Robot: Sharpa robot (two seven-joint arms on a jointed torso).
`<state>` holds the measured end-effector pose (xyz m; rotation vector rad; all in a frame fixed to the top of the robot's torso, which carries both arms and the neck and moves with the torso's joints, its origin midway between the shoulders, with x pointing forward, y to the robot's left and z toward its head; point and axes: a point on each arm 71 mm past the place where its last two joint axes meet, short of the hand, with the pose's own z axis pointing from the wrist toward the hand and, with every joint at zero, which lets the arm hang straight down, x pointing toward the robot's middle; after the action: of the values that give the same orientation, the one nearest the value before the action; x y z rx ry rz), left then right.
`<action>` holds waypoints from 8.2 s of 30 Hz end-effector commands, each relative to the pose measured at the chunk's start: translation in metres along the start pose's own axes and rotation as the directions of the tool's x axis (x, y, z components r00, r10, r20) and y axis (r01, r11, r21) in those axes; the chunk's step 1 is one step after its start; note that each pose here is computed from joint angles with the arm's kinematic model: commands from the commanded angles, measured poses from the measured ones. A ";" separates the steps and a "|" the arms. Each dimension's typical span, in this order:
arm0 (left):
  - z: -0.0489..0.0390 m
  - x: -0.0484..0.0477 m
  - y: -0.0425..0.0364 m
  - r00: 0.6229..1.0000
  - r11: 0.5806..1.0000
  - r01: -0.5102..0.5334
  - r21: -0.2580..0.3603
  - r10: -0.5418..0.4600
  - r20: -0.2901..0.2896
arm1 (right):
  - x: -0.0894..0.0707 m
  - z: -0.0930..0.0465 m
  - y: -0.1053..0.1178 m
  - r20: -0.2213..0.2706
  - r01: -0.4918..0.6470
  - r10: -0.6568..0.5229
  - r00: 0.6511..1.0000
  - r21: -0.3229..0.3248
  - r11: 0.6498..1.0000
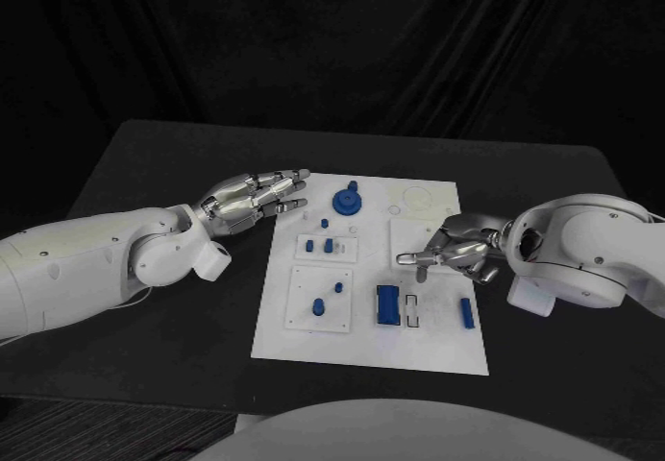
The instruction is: Assemble the parts on the task board
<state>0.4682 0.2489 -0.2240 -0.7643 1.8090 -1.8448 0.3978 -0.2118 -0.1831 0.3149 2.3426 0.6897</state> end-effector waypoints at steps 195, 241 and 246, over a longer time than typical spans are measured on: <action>-0.0011 0.0021 0.0024 1.000 1.000 0.012 -0.025 -0.012 -0.018 | 0.044 0.024 -0.032 -0.132 -0.102 0.128 0.983 0.186 0.977; -0.0060 -0.0014 -0.0110 0.996 0.982 -0.047 0.182 0.034 0.078 | -0.070 -0.042 0.005 0.454 -0.013 0.522 0.722 -0.745 0.667; -0.0126 -0.0018 -0.0138 0.984 0.956 -0.142 0.255 0.110 0.137 | -0.057 -0.019 -0.008 0.356 -0.055 0.512 0.782 -0.778 0.626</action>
<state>0.4631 0.2570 -0.2193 -0.7383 1.6380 -1.8537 0.4304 -0.2495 -0.1502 0.5257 1.4063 1.3256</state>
